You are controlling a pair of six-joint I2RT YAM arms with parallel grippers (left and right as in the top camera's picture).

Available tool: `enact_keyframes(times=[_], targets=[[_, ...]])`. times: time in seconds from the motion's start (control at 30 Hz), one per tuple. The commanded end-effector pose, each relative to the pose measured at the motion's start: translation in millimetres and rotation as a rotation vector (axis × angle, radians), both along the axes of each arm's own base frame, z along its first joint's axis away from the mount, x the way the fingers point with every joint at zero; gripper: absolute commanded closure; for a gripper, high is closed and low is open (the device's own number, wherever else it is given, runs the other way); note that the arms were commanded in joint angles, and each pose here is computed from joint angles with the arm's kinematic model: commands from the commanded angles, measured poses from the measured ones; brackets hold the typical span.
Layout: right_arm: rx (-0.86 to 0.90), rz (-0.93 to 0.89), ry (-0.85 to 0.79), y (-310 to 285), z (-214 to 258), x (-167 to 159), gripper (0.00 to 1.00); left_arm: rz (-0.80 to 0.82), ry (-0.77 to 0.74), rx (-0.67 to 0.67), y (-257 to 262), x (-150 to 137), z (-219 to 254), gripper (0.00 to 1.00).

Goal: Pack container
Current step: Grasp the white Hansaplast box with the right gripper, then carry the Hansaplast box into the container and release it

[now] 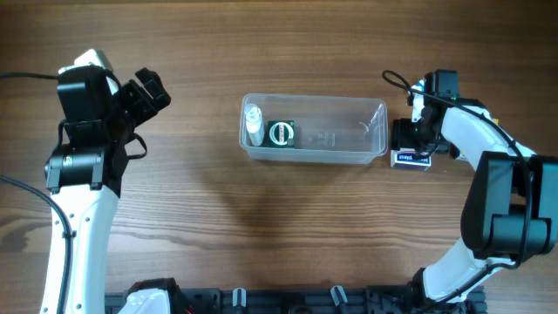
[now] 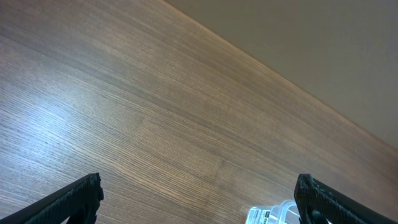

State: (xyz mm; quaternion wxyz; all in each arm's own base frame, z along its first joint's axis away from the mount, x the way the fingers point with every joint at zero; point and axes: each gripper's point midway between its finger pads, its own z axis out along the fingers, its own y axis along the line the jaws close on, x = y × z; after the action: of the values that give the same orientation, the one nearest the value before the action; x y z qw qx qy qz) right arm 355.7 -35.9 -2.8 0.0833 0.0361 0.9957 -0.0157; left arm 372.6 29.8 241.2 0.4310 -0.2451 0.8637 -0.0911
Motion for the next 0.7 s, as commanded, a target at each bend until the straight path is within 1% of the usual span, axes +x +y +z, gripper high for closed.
enact_keyframes(times=[0.0, 0.17, 0.33, 0.5, 0.6, 0.67], targets=[[-0.028, -0.036, -0.042, -6, 26, 5, 0.27, -0.007, -0.007, -0.002, 0, 2, 3, 0.00], [-0.028, -0.055, -0.110, -6, 62, 8, 0.27, -0.007, -0.007, -0.002, 0, 2, 3, 0.00], [0.001, -0.101, -0.162, -2, 93, 0, 0.26, -0.007, -0.007, -0.002, 0, 2, 3, 0.00], [0.132, -0.105, -0.209, 21, 120, -8, 0.27, -0.007, -0.007, -0.002, 0, 2, 3, 0.00], [0.223, -0.125, -0.233, 37, 142, -7, 0.31, -0.007, -0.007, -0.002, 0, 2, 3, 0.00], [0.243, -0.119, -0.237, 46, 153, -6, 0.32, -0.007, -0.007, -0.002, 0, 2, 3, 0.00]])
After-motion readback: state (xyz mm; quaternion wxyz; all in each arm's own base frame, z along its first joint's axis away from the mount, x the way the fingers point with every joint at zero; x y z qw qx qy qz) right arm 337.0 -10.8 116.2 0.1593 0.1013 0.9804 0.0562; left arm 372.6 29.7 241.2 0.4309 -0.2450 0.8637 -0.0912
